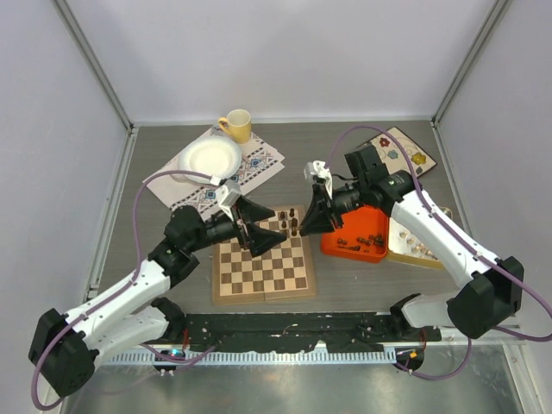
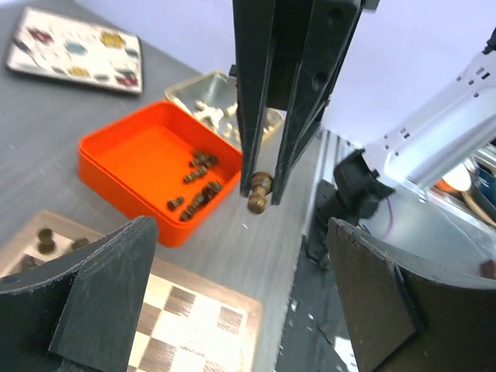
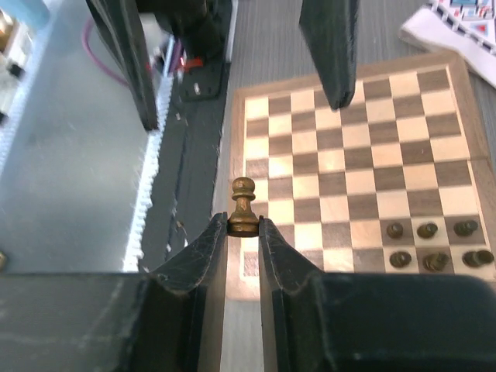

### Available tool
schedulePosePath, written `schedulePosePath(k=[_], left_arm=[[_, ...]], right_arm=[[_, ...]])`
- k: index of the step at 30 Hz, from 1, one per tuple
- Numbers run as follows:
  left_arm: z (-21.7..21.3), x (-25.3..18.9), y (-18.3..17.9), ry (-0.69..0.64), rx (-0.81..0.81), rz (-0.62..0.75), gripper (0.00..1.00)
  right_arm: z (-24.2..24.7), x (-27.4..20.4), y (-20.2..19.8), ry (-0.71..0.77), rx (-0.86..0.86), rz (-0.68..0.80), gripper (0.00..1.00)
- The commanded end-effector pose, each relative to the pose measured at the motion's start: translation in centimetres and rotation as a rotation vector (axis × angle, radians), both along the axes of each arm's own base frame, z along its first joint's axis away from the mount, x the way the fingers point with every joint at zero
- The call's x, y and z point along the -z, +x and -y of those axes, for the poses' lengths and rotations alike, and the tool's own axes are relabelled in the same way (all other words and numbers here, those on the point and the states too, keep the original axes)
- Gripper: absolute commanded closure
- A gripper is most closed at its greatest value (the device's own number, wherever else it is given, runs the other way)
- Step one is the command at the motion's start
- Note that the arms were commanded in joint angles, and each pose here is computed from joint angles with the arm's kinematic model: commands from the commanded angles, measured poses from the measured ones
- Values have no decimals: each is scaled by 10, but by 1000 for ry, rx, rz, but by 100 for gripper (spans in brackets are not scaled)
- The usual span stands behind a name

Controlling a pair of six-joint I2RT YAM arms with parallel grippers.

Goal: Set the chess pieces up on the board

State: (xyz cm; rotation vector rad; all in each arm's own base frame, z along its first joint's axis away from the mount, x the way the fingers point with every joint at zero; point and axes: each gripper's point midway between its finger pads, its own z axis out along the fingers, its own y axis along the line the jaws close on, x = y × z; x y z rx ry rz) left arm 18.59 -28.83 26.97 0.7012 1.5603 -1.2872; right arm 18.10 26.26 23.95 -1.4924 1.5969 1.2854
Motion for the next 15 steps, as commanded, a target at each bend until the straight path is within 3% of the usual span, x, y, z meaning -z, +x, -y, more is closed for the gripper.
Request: schedulePosePath(k=[1, 7, 15], left_arm=[[-13, -61, 9, -246, -107, 327, 5], [-6, -67, -8, -217, 5, 588, 5], [1, -78, -15, -236, 76, 597, 14]], right_arm=[[-19, -68, 6, 162, 21, -84, 99], [-31, -91, 5, 207, 20, -177, 99], [-33, -99, 0, 219, 3, -205, 99]])
